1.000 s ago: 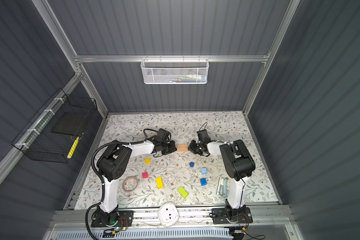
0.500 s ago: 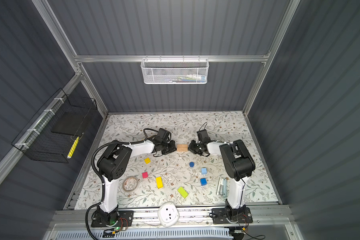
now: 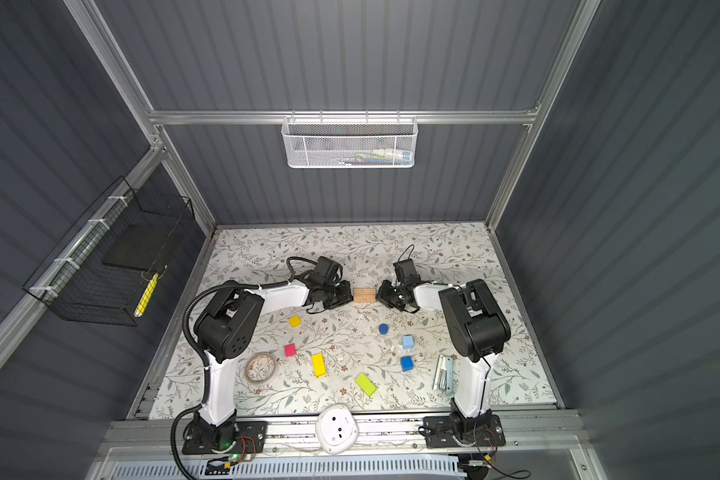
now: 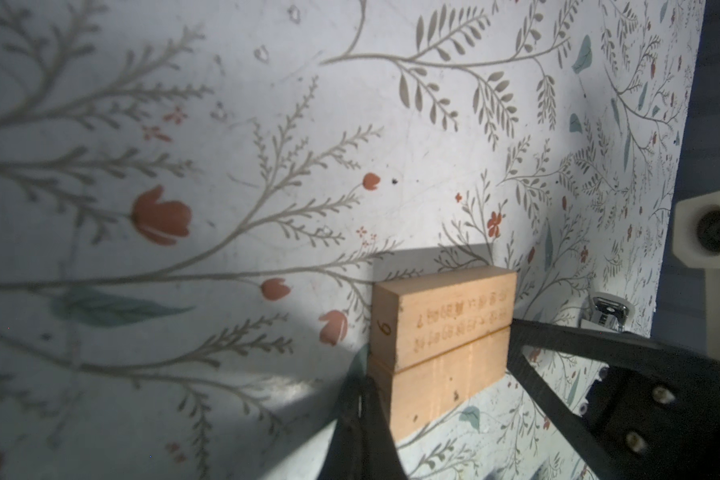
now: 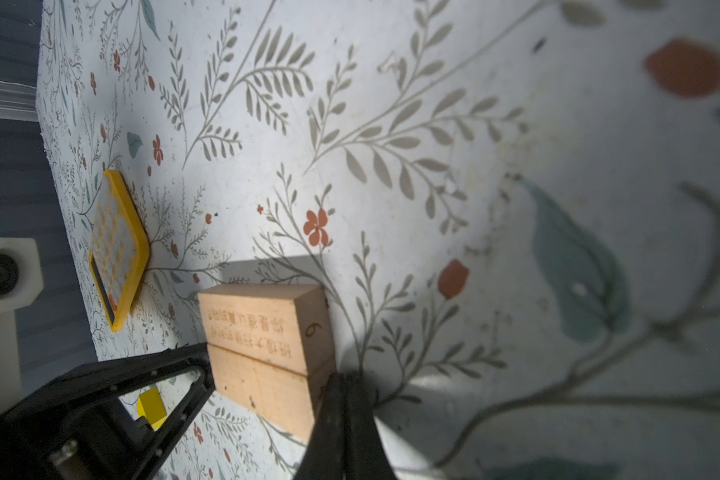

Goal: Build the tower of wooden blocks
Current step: 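Open both grippers and raise them away from the wooden block pair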

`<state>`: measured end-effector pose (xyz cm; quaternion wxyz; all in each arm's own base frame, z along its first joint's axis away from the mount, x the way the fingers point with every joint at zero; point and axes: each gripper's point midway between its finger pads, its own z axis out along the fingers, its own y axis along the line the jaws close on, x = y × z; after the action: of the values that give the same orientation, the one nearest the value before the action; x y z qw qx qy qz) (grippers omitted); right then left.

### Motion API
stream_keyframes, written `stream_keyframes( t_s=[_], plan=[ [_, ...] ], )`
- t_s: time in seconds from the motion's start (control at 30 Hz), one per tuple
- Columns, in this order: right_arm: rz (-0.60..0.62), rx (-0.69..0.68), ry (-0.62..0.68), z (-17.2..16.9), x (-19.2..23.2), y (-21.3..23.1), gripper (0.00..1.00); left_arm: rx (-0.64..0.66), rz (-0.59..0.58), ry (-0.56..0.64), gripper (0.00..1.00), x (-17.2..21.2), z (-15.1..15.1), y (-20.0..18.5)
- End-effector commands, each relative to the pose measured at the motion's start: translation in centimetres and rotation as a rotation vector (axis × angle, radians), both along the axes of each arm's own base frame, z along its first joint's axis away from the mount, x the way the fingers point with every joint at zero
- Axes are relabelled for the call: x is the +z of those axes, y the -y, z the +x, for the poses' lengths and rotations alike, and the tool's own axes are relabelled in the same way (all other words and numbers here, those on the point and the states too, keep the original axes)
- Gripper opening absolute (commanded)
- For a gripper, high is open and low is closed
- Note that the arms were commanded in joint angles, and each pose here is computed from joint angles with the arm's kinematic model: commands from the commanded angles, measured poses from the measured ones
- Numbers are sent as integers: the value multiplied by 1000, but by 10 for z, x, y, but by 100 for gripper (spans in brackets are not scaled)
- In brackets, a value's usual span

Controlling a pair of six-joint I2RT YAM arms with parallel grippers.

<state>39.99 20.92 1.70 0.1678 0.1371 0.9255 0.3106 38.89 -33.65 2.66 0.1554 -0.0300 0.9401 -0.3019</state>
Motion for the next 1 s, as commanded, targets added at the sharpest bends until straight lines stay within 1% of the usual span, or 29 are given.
stream_keyframes(
  t_s=[0.0, 0.17, 0.2, 0.27, 0.6, 0.97],
  plan=[
    [-32, -20, -34, -6, -8, 6, 0, 1, 87, -58, 0, -25, -11, -14],
    [-33, -25, -42, -9, -9, 8, 0, 9, 115, -63, 0, -28, -12, -19],
    [-63, -49, -32, -6, -10, 14, 0, 12, 119, -62, 0, -27, -11, -20],
    [-67, -55, -33, -6, -10, 17, 0, 14, 127, -62, 0, -27, -12, -21],
    [-73, -70, -38, -8, -11, 22, 0, 24, 159, -59, 0, -28, -12, -28],
    [-83, -76, -25, -12, -4, 27, 0, 46, 205, -45, 0, -23, -10, -46]
  ],
)
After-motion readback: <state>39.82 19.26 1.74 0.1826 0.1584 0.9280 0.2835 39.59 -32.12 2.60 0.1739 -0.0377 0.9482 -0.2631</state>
